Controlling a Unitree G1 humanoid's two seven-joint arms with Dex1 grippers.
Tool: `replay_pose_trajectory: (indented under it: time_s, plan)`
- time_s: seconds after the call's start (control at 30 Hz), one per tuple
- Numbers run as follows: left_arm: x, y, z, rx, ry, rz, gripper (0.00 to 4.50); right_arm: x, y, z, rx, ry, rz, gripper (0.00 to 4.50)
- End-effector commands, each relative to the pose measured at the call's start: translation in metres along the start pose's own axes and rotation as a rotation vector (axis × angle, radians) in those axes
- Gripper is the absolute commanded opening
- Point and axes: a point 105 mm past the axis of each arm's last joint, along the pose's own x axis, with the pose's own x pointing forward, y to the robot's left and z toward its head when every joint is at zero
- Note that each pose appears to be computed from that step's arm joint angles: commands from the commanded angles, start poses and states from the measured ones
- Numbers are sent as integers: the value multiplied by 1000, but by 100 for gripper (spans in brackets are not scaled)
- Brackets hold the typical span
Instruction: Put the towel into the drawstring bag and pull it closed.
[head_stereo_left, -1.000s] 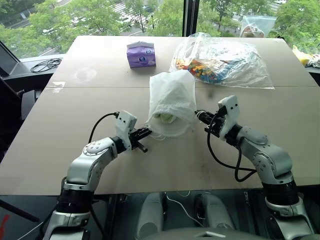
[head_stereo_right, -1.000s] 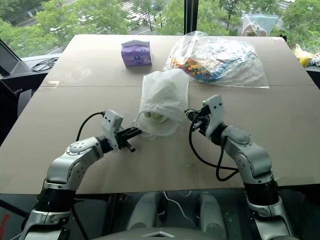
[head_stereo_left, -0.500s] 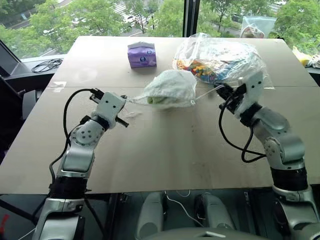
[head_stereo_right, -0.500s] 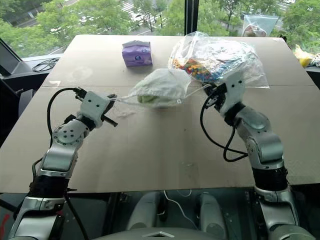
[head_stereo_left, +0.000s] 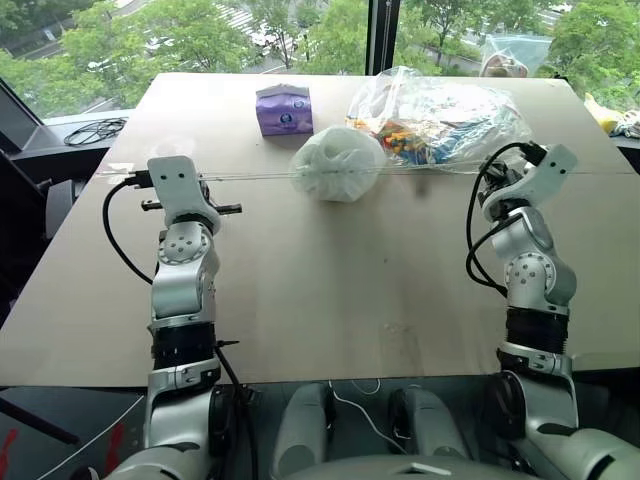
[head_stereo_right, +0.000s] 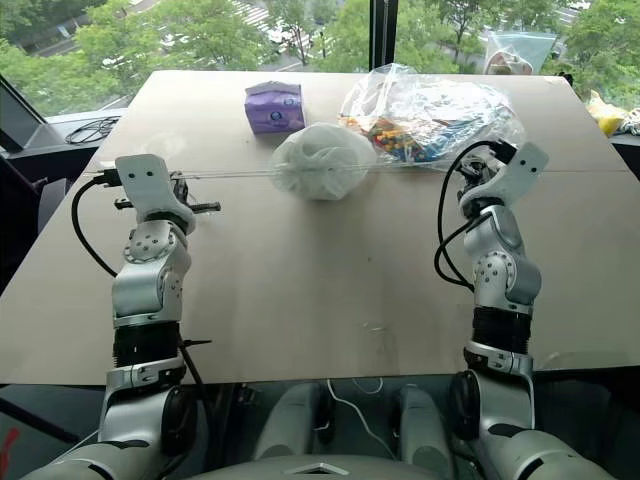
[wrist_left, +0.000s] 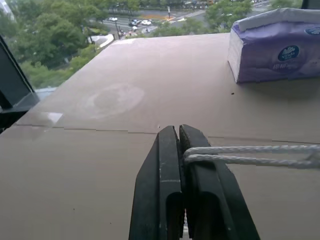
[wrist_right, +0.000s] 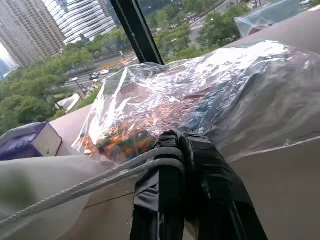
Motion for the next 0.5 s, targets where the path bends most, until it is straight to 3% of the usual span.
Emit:
replay_pose_trajectory:
  time_s: [0.03, 0.17, 0.23, 0.37, 0.47, 0.5]
  plan:
    - [-2, 67, 9, -102, 3, 281, 6, -7, -72, 39, 206, -132, -349, 0]
    - [-2, 77, 10, -114, 13, 314, 6, -16, -105, 37, 361, -153, -559, 0]
    - [1, 68, 13, -95, 2, 251, 6, -11, -95, 40, 325, -144, -489, 0]
    - [3, 12, 18, -6, -13, -49, 6, 4, -30, 27, 82, -15, -116, 0]
    - [-9, -37, 16, 71, -13, -346, 6, -5, 12, 10, -138, 76, 180, 0]
    - [-15, -47, 14, 64, 5, -431, 30, -10, 23, 6, -227, 95, 285, 31]
